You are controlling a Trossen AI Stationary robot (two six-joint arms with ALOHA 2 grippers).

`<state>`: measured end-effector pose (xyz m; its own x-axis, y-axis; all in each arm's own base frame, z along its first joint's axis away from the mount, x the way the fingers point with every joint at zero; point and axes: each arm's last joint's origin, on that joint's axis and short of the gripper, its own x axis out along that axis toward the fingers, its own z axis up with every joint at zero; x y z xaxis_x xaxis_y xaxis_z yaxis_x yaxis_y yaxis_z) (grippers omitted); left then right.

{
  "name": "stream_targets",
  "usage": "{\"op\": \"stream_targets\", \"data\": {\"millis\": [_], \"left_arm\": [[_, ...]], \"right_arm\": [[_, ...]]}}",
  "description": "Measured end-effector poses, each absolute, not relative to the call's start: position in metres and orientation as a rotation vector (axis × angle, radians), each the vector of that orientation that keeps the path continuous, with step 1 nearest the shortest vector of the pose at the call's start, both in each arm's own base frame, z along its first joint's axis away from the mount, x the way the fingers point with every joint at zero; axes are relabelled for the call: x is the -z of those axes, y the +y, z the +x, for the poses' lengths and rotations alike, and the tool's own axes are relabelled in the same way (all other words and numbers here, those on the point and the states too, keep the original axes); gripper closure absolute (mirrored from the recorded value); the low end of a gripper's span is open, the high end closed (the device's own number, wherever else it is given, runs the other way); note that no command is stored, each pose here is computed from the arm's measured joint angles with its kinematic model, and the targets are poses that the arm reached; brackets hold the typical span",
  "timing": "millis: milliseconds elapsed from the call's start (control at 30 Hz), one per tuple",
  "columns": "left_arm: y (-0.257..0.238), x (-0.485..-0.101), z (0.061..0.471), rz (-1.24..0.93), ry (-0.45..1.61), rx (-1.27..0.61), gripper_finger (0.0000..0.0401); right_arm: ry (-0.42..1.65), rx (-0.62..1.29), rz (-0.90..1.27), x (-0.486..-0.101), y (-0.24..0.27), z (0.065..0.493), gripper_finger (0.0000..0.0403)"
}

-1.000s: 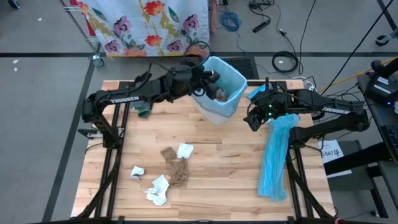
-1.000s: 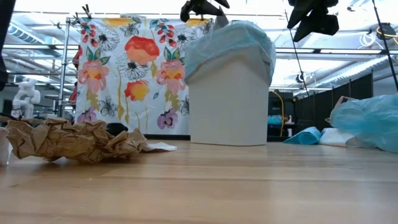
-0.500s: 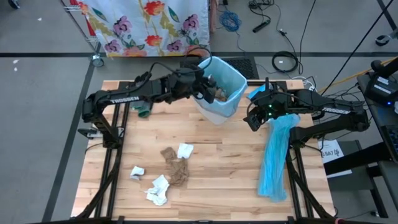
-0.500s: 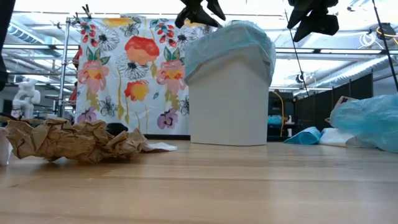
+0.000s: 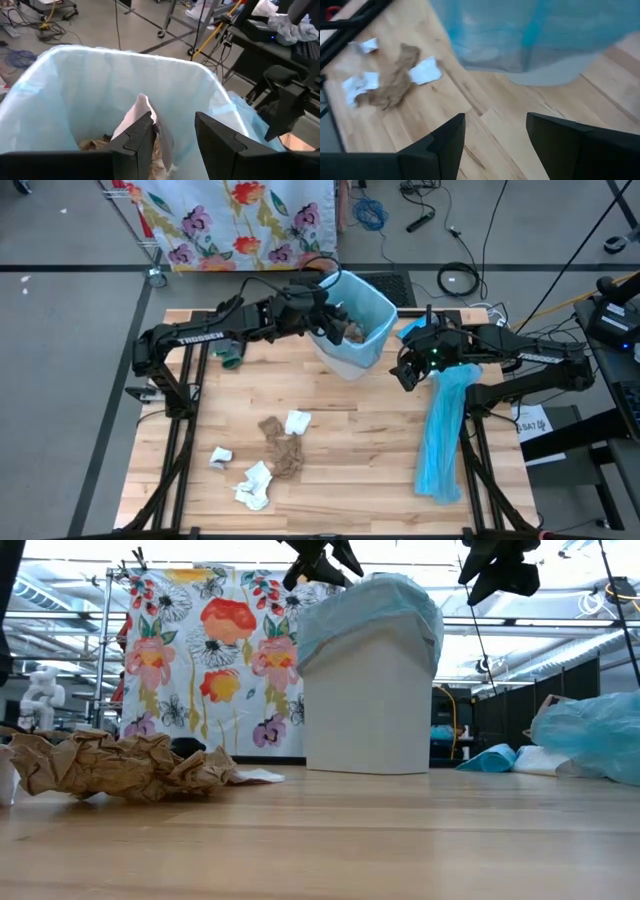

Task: Place trash/remove bag and relplace
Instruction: Put the right white paper into the trash bin, then put the white paper into the trash bin

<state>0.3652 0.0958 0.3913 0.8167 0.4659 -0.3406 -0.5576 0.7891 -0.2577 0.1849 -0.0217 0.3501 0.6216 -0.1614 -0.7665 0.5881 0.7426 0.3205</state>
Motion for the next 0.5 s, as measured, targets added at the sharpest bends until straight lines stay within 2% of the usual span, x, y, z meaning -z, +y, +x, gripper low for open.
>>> {"op": "stream_targets", "data": {"millis": [200, 300, 500], "left_arm": [[0.095, -0.391, 0.366, -0.344, 0.277, -0.525, 0.0260], [0.096, -0.391, 0.366, -0.357, 0.285, -0.481, 0.0260], [0.102, -0.388, 0.366, -0.359, 0.289, -0.509, 0.0260]], "right_arm": [[0.819, 0.569, 0.654, -0.314, -0.013, 0.180, 0.0200], [0.774, 0.529, 0.678, -0.299, -0.006, 0.178, 0.0200], [0.678, 0.460, 0.665, -0.280, 0.004, 0.175, 0.0200]]}}
